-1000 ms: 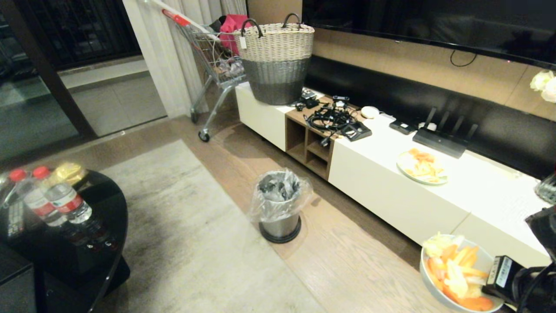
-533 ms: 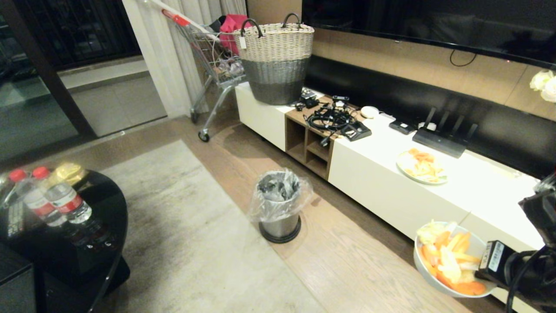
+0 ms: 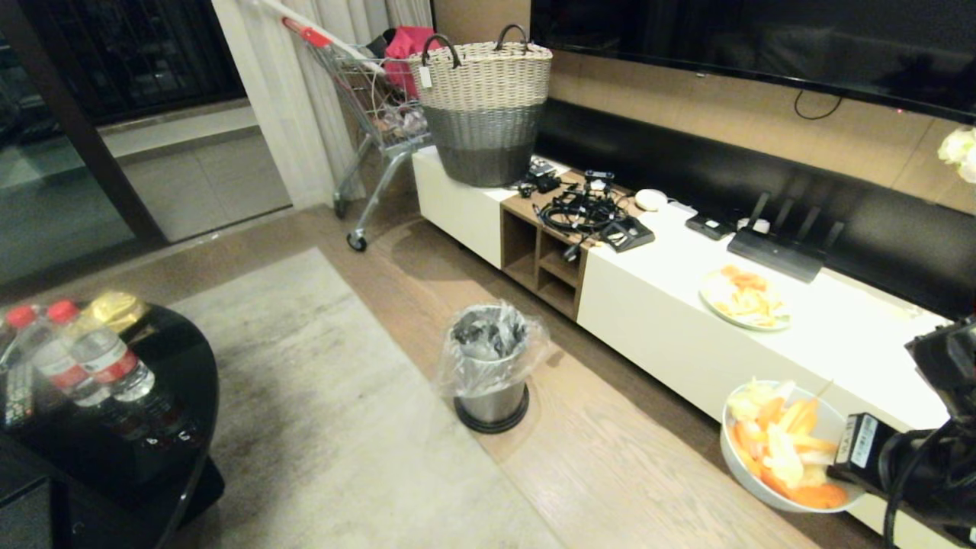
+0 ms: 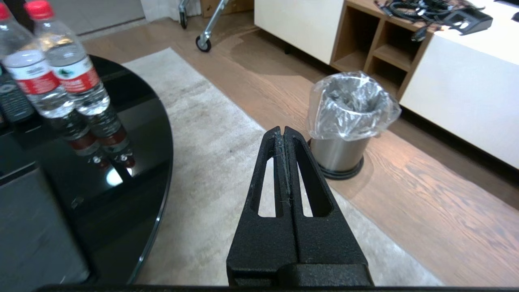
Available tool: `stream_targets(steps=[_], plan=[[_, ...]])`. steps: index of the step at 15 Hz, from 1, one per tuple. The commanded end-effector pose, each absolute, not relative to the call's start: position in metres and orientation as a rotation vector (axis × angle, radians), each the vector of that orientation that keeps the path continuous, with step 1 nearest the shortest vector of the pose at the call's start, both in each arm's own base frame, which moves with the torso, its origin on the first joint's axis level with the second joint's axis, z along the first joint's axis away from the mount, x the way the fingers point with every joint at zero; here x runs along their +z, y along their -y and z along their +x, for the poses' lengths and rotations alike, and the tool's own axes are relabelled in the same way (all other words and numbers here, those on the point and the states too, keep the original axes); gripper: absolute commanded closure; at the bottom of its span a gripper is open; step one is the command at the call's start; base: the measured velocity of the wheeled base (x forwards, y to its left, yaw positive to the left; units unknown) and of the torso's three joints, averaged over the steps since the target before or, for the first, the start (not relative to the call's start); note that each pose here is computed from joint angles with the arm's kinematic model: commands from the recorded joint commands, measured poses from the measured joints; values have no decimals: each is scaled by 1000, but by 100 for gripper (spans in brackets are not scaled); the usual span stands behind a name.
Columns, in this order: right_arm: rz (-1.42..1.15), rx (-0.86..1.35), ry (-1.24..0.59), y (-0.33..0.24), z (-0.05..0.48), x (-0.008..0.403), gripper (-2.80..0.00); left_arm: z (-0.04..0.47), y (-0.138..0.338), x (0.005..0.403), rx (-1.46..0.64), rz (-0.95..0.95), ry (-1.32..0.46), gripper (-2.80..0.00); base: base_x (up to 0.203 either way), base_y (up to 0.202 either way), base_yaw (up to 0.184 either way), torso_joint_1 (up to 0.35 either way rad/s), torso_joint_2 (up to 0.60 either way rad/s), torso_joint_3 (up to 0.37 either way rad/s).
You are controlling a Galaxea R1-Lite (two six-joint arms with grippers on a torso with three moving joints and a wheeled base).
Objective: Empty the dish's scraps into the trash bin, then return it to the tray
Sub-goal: Move the bowl over the trash can
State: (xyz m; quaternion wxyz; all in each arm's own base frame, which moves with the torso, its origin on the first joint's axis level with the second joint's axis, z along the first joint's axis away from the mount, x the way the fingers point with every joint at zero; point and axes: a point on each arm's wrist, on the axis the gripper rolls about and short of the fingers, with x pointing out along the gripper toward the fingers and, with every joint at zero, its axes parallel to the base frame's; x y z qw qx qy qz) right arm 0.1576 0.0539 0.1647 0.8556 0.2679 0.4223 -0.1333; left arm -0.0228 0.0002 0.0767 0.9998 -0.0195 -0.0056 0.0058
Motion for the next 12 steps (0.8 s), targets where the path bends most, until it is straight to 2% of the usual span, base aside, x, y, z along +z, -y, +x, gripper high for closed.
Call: stream_targets(steps=[1,12], plan=[[551,-268,-882,-56,161,168,0,-23,0,77,14,-39,13,0,182,0,3,7,2,0],[514,-261,-903,-65,185,168,0,-23,0,77,13,-38,13,0,178,0,1,4,2,2]])
